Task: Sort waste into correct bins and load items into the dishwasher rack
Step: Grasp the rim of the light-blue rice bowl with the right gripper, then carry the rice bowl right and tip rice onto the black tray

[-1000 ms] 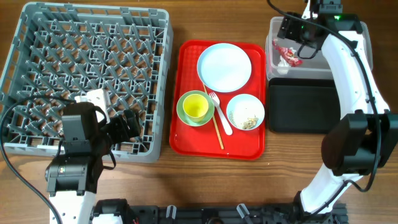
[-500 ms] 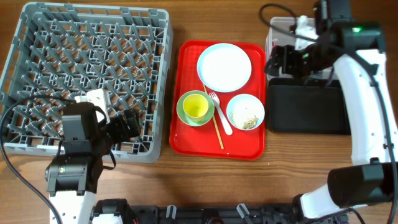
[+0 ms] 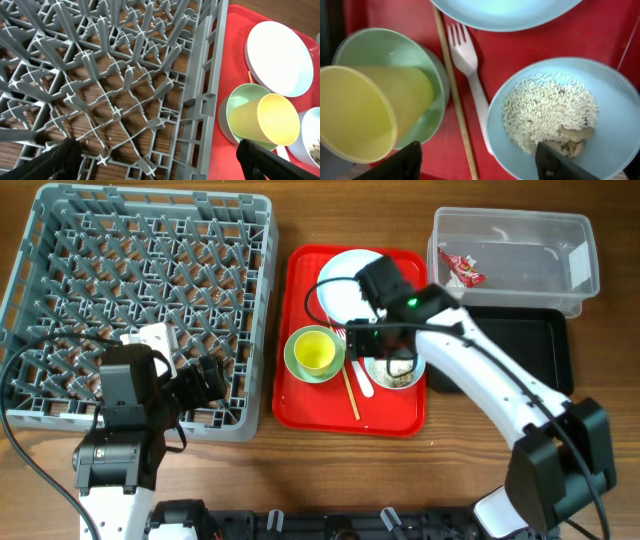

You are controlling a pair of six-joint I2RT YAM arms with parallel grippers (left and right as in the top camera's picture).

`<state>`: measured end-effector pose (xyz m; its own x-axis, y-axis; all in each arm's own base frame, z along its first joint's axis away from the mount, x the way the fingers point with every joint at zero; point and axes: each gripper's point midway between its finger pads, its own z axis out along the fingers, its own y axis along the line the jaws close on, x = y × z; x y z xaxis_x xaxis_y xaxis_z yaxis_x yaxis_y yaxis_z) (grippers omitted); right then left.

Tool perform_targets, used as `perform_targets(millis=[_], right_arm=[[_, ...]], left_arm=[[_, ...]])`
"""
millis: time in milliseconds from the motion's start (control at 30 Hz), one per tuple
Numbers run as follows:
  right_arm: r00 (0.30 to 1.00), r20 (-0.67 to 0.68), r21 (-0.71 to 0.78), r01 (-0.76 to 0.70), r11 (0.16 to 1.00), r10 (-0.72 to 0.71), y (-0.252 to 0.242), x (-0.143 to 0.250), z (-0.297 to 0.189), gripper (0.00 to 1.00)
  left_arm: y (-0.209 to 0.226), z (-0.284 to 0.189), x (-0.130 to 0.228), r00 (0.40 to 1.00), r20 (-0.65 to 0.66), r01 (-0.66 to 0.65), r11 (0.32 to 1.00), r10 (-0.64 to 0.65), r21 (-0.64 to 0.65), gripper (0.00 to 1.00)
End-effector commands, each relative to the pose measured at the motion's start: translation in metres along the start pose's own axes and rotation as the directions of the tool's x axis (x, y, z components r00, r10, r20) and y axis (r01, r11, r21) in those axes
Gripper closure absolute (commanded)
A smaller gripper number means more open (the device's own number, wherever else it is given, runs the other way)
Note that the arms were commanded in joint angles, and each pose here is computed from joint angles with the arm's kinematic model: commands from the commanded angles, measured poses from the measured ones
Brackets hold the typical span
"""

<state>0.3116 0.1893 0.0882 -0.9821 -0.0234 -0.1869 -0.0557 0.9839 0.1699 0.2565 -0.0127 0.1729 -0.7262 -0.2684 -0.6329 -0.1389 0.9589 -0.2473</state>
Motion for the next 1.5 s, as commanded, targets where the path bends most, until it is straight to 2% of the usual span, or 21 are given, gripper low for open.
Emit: perform_targets(millis=[0,133,367,433,633,767,967,1467], right_arm=[[0.997,0.015,0.047,-0.079,0.996,0.079,-0.014,0.008,0.02,0.3],[0.996,0.018,0.034,-0.092,0.995,0.092,-0.019,0.018,0.042,0.45],[0.996,0.047,0.013,-0.078,0.997,0.077,-0.017,0.023,0.057,0.54],[0.996,0.059,0.008,-0.069,0.998,0.069,-0.014,0.022,0.059,0.61],[0.998,0.028,0.019,-0.059,0.998,0.059,-0.012,0.027,0.073,0.63],[0.998,0.04,0.015,-0.054,0.998,0.054,-0.01,0.025,0.074,0.8],[0.998,0.046,0.021,-0.054,0.998,0.053,-0.01,0.023,0.072,0.96],[0.994,0.112,0.043,0.005,0.999,-0.01,-0.005,-0.01,-0.004,0.96]], left_arm=[[-0.003,-0.005,-0.007,1.0,0.017,0.008,1.0,-0.008,0.016,0.0],[-0.003,-0.005,-0.007,1.0,0.017,0.008,1.0,-0.008,0.016,0.0],[-0.003,-0.005,-0.007,1.0,0.017,0.008,1.0,-0.008,0.016,0.0],[-0.003,-0.005,-0.007,1.0,0.017,0.008,1.0,-0.008,0.016,0.0],[-0.003,-0.005,-0.007,1.0,0.017,0.008,1.0,-0.008,0.016,0.0],[-0.003,-0.005,-0.007,1.0,0.017,0.008,1.0,-0.008,0.016,0.0],[-0.003,-0.005,-0.007,1.0,0.017,0.008,1.0,-0.008,0.016,0.0],[-0.003,-0.005,-0.007,1.0,0.017,0.008,1.0,-0.008,0.016,0.0]])
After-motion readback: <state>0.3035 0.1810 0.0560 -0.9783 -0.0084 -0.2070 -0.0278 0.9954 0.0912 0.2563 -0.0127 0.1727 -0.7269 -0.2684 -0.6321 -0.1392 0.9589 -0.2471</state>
